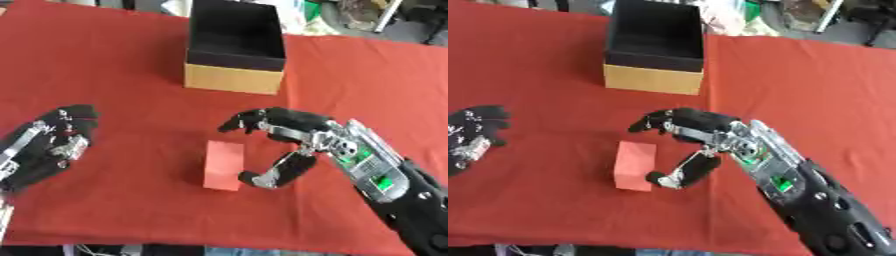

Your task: Pick up objects on the table and place them in the box.

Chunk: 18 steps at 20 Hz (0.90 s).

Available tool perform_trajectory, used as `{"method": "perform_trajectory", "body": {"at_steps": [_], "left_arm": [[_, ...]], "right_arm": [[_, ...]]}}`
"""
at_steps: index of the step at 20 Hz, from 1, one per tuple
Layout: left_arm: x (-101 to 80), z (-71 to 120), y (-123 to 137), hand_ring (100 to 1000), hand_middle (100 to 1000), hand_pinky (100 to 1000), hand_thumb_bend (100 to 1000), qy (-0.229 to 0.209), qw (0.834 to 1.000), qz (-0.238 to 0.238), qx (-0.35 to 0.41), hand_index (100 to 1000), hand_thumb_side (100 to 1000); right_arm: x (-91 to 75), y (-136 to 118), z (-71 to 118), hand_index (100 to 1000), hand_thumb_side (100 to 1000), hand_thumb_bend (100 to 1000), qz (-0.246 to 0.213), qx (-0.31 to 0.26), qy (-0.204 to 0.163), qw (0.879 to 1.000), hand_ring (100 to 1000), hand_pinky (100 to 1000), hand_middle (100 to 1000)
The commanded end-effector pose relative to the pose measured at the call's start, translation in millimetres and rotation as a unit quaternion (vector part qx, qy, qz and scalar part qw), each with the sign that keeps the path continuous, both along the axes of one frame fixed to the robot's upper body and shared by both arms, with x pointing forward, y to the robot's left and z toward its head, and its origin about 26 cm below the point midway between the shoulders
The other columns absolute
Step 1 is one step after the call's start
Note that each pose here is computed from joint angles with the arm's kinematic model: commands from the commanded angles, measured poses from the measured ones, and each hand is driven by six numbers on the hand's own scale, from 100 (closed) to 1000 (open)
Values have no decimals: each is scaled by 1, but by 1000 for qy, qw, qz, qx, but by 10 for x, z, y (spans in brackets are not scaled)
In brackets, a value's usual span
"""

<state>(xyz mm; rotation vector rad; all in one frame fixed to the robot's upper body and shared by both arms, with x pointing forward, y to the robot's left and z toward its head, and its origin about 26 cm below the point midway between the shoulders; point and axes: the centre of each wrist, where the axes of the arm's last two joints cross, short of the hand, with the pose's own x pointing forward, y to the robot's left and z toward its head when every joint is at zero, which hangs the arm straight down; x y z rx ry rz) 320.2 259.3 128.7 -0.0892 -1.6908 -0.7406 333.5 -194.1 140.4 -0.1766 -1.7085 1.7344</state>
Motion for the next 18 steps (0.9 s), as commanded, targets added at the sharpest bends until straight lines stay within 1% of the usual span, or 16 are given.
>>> {"method": "perform_trajectory", "body": {"at_steps": [1, 18], "left_arm": [[2, 55, -11, 861, 803, 740, 100, -8, 1000, -5, 2, 879, 411], [7, 63, -25, 863, 804, 740, 100, -8, 1000, -11, 4, 880, 413]], "right_arm": [[13, -7, 29, 942, 316, 308, -1, -8, -10, 1000, 888, 762, 854], [48, 16, -19, 942, 321, 316, 1, -25, -10, 1000, 893, 763, 856]]}}
